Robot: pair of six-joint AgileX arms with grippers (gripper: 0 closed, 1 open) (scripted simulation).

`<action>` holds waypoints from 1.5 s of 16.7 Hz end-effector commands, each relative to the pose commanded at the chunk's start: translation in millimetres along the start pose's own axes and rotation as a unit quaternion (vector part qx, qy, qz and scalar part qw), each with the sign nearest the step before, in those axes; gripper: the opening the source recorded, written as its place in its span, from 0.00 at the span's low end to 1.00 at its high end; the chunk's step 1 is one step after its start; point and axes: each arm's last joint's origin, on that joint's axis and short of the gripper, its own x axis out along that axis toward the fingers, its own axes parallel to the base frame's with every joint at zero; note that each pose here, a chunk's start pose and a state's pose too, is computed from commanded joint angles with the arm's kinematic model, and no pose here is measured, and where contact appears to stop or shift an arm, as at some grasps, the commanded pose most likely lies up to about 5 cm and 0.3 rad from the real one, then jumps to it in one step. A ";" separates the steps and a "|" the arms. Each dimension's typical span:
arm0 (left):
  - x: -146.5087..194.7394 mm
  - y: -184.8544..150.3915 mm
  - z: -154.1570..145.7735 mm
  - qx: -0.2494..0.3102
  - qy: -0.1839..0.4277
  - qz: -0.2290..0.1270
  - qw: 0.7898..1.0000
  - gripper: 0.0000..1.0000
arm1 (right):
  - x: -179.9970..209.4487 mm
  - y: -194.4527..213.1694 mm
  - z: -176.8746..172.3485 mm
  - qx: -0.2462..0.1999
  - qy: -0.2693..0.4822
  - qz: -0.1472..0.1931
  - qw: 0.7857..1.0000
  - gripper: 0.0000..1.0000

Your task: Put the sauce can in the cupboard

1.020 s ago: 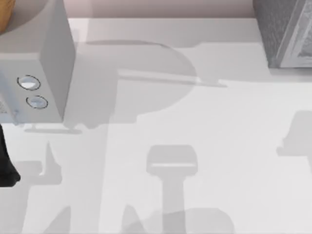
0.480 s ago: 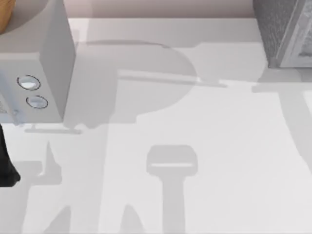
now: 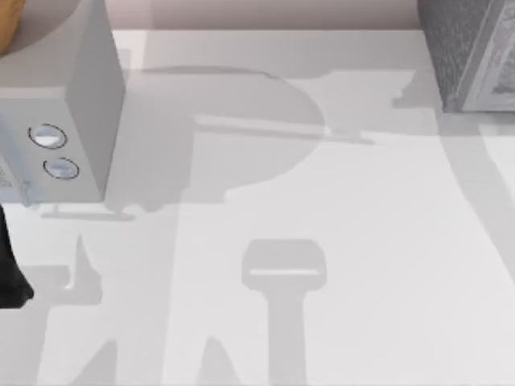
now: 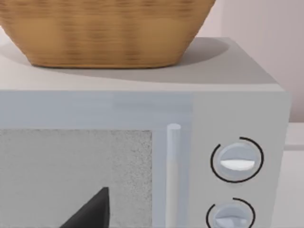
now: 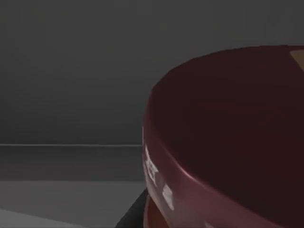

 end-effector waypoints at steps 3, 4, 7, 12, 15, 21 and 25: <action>0.0 0.0 0.0 0.000 0.000 0.000 1.000 1.00 | 1.9 0.7 1.2 0.000 0.000 0.000 1.000 0.00; 0.0 0.0 0.0 0.000 0.000 0.000 1.000 1.00 | 1.9 0.7 1.2 0.000 0.000 0.000 1.000 0.00; 0.0 0.0 0.0 0.000 0.000 0.000 1.000 1.00 | 2.3 -0.5 1.1 0.001 0.000 -0.002 1.000 0.00; 0.0 0.0 0.0 0.000 0.000 0.000 1.000 1.00 | 50.0 0.3 5.1 0.002 -0.004 -0.003 1.000 0.00; 0.0 0.0 0.0 0.000 0.000 0.000 1.000 1.00 | 109.3 3.4 -10.2 0.000 0.012 -0.003 1.000 0.00; 0.0 0.0 0.0 0.000 0.000 0.000 1.000 1.00 | 151.6 -2.8 -18.8 0.001 0.000 -0.001 1.000 0.00; 0.0 0.0 0.0 0.000 0.000 0.000 1.000 1.00 | 151.6 -2.8 -18.8 0.001 0.000 -0.001 1.000 0.08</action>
